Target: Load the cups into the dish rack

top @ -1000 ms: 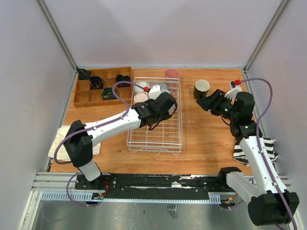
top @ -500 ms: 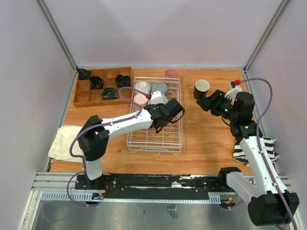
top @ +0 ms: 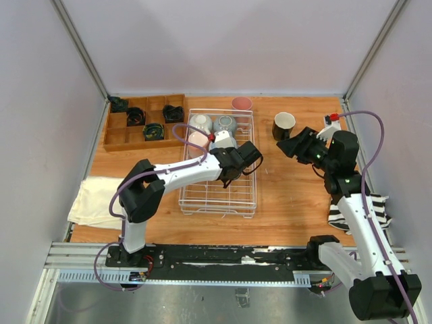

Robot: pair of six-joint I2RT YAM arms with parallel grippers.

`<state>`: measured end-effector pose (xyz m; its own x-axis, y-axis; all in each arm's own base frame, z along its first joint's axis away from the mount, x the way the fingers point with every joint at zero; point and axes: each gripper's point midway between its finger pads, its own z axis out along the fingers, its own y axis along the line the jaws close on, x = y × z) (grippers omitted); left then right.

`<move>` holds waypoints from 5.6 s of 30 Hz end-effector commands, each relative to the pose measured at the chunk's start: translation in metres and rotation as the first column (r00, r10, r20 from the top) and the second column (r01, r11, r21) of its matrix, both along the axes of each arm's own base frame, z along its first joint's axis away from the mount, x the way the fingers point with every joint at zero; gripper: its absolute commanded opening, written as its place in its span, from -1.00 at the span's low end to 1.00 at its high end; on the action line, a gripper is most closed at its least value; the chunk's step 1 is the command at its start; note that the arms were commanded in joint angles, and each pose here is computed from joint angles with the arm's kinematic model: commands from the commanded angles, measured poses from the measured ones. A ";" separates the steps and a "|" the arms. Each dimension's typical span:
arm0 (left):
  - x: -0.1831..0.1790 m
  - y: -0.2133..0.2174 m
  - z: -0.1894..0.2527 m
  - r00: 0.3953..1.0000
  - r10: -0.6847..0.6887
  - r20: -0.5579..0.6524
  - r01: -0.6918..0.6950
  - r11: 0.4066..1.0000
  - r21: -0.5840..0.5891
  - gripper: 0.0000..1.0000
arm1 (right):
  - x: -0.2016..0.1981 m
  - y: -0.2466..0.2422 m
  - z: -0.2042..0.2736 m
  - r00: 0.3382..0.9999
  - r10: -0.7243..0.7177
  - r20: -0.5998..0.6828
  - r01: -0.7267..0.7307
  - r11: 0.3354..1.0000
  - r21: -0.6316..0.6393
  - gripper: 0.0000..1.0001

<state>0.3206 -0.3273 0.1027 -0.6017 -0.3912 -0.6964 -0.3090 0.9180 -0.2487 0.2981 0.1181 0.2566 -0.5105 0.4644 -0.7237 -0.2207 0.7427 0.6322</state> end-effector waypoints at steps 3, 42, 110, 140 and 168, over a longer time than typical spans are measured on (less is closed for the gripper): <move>0.016 -0.007 0.022 0.992 0.052 0.111 -0.049 0.998 -0.030 -0.99 | -0.005 0.005 -0.001 1.000 0.021 0.021 -0.020 1.000 -0.021 0.16; 0.006 -0.003 -0.007 0.998 0.048 0.030 -0.049 0.998 0.030 -0.14 | -0.010 0.009 -0.006 0.999 0.042 0.017 -0.041 0.999 -0.034 0.15; -0.006 0.032 0.059 0.996 0.013 0.092 -0.001 0.992 -0.123 0.07 | 0.094 -0.060 -0.014 0.933 -0.267 -0.239 0.161 0.908 -0.386 0.57; -0.077 0.018 0.271 0.722 -0.455 0.522 0.650 0.705 -0.284 0.45 | 0.168 -0.094 -0.090 0.867 -0.268 -0.420 0.060 0.893 -0.446 0.18; -0.085 0.029 0.280 0.710 -0.451 0.540 0.668 0.676 -0.313 0.52 | 0.202 -0.090 -0.162 0.817 -0.283 -0.503 0.057 0.907 -0.417 -0.85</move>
